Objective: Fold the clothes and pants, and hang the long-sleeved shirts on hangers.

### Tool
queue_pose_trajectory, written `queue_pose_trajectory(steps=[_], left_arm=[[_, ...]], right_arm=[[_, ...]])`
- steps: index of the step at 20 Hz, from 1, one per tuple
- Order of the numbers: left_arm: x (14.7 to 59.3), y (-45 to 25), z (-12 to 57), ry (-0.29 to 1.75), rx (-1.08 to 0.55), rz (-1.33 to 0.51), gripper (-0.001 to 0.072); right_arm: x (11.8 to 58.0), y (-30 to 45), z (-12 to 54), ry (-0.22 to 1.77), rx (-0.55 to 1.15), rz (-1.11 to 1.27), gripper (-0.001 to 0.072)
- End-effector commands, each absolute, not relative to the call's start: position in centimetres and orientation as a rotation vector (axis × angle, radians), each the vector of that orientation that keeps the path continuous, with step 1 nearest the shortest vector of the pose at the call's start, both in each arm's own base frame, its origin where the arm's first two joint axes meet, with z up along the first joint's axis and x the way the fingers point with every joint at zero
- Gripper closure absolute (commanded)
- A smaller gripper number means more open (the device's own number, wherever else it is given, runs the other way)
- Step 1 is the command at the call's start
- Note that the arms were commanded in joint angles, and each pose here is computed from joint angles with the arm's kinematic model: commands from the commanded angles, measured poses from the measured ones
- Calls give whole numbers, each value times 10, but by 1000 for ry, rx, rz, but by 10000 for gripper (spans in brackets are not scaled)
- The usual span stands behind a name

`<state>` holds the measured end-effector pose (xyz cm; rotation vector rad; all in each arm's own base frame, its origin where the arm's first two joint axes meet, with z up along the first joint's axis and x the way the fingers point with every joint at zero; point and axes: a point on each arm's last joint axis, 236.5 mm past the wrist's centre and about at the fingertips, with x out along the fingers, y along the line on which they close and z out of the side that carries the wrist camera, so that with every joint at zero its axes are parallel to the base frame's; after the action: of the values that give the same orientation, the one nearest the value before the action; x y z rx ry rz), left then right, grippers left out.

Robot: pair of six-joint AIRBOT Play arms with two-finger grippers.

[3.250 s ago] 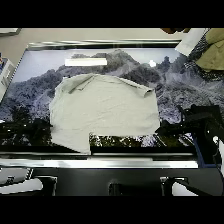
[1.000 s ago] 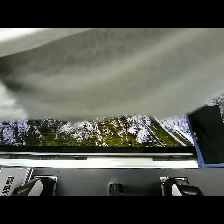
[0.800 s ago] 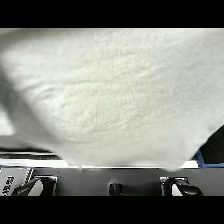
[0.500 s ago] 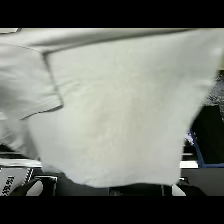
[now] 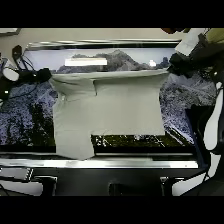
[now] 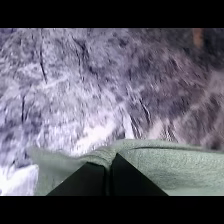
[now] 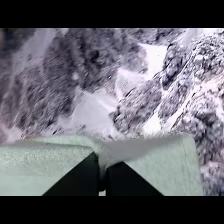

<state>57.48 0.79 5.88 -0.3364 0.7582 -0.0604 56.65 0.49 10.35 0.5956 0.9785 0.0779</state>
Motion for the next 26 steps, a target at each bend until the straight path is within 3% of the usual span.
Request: queue_pose_trajectory(steps=[1, 7, 16, 26], left_arm=[[620, 10, 21, 651, -322, -14, 694], [600, 1, -1, 781, -331, -48, 694], [524, -19, -49, 1164, -282, -136, 693], [494, -17, -70, 1312, -243, -147, 692]], right_arm=[[607, -8, 56, 923, 613, 39, 681], [581, -2, 36, 1065, 589, 50, 681], [524, -10, -18, 1374, 508, -3, 681], [504, -4, -73, 1538, 411, -97, 680]])
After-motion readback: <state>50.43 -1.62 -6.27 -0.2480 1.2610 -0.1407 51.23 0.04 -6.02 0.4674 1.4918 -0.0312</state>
